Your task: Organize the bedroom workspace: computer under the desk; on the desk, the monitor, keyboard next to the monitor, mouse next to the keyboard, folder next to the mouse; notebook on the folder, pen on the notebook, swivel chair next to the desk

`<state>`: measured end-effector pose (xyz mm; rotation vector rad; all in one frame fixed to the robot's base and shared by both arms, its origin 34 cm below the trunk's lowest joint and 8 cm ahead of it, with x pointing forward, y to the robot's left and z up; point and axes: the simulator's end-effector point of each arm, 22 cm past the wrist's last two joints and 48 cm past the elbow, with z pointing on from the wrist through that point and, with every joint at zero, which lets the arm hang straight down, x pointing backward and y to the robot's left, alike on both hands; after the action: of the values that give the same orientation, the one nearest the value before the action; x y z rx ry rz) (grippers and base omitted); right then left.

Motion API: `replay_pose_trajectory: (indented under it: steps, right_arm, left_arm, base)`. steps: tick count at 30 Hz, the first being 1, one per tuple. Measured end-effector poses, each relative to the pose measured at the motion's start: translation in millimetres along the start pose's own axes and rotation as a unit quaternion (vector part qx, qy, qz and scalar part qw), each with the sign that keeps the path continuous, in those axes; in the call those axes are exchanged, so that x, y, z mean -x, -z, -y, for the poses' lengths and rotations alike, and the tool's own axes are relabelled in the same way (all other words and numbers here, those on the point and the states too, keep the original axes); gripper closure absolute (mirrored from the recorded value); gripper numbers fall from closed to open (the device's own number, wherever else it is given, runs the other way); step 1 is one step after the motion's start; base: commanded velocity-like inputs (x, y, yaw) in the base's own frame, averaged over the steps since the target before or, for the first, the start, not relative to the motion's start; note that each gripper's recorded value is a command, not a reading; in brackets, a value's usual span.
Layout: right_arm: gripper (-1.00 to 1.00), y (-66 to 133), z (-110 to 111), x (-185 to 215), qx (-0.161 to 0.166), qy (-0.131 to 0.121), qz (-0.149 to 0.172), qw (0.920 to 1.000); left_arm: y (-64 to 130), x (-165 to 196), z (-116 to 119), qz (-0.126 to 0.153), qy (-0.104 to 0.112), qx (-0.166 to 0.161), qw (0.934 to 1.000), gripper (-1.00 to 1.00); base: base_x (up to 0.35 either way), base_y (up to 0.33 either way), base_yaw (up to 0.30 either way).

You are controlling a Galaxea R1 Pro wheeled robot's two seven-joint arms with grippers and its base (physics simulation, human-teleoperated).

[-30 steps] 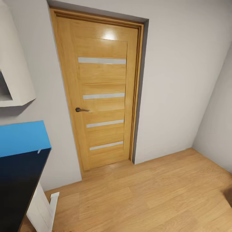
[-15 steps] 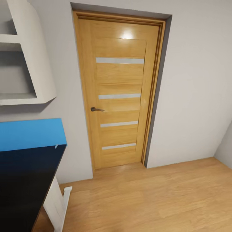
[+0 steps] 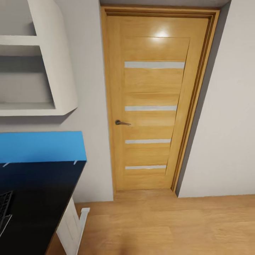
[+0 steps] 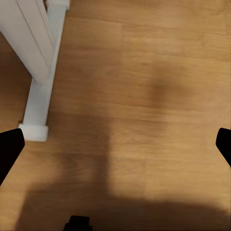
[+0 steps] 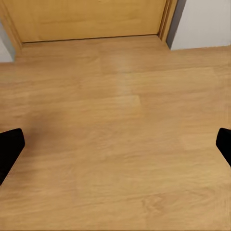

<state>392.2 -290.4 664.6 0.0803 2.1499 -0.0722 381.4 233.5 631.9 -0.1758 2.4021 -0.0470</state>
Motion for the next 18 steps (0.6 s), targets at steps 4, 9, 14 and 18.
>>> replay_pose_trajectory:
  steps: [4,9,14,18]
  right_arm:
    - [-1.0,0.1,-0.2,-0.2,0.0,0.0,0.0,1.0]
    - [-1.0,-0.3,-0.1,0.1,0.0,0.0,0.0,1.0]
    - [-1.0,-0.3,-0.2,0.2,0.001,0.001,0.0,1.0]
    - [-1.0,-0.3,-0.3,-0.1,0.001,0.001,0.0,1.0]
  left_arm:
    - [-0.1,-0.1,0.0,0.0,0.0,0.0,1.0,-1.0]
    - [-0.3,0.3,0.4,0.0,0.0,0.0,1.0,-1.0]
    - [-0.3,0.1,0.2,0.0,0.0,0.0,1.0,-1.0]
    - [-0.5,0.0,0.0,0.0,0.0,0.0,1.0,-1.0]
  base:
    - [0.253,-0.154,0.292]
    - [0.096,-0.077,0.292]
    - [0.0,-0.014,0.292]
    - [-0.155,-0.104,0.292]
